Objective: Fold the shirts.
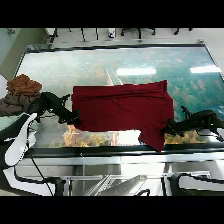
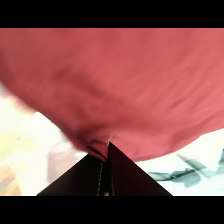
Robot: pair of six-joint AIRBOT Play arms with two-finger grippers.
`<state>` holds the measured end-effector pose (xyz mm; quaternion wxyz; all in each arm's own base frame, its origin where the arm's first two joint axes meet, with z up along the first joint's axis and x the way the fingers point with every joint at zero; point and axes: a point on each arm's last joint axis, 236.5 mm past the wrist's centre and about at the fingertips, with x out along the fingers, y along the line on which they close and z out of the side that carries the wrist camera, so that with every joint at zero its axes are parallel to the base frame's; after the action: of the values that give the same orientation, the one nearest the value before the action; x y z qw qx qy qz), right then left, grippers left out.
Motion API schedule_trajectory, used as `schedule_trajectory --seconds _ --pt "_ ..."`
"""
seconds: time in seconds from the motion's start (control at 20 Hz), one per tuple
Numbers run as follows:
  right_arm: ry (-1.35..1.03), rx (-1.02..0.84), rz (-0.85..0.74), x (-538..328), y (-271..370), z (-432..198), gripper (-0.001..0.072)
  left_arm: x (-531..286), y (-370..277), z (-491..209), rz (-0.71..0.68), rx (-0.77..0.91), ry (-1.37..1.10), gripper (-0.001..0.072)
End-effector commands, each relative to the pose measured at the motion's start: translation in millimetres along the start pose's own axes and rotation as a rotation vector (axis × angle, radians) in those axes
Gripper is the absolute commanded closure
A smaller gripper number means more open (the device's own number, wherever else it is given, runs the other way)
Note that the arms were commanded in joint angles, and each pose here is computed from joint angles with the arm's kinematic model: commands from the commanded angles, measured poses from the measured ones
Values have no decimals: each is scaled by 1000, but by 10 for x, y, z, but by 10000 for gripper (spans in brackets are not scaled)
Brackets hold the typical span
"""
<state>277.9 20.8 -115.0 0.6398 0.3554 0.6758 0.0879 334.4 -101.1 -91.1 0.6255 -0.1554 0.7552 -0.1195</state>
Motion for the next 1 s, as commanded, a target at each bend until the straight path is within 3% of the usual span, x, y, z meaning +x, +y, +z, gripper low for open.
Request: schedule_trajectory --seconds 0.0,0.15,0.4,0.6,0.75,0.95 --pt "-11 58 -164 -208 -215 -195 688 -183 475 -284 179 -56 2 692" --pt "-73 125 -354 -475 -525 -412 688 -303 783 -601 198 -136 -10 692" --pt "-160 26 -240 -492 -109 -285 688 -302 875 -697 189 -150 -32 692" --pt "-391 -73 -36 -710 548 466 687 -770 625 -12 135 -112 -258 691" --pt "-427 -137 -36 -745 804 958 687 -1035 361 504 65 -83 -345 691" --pt "-419 -192 -35 -549 1042 1484 687 -1031 227 1165 69 -55 -414 692"
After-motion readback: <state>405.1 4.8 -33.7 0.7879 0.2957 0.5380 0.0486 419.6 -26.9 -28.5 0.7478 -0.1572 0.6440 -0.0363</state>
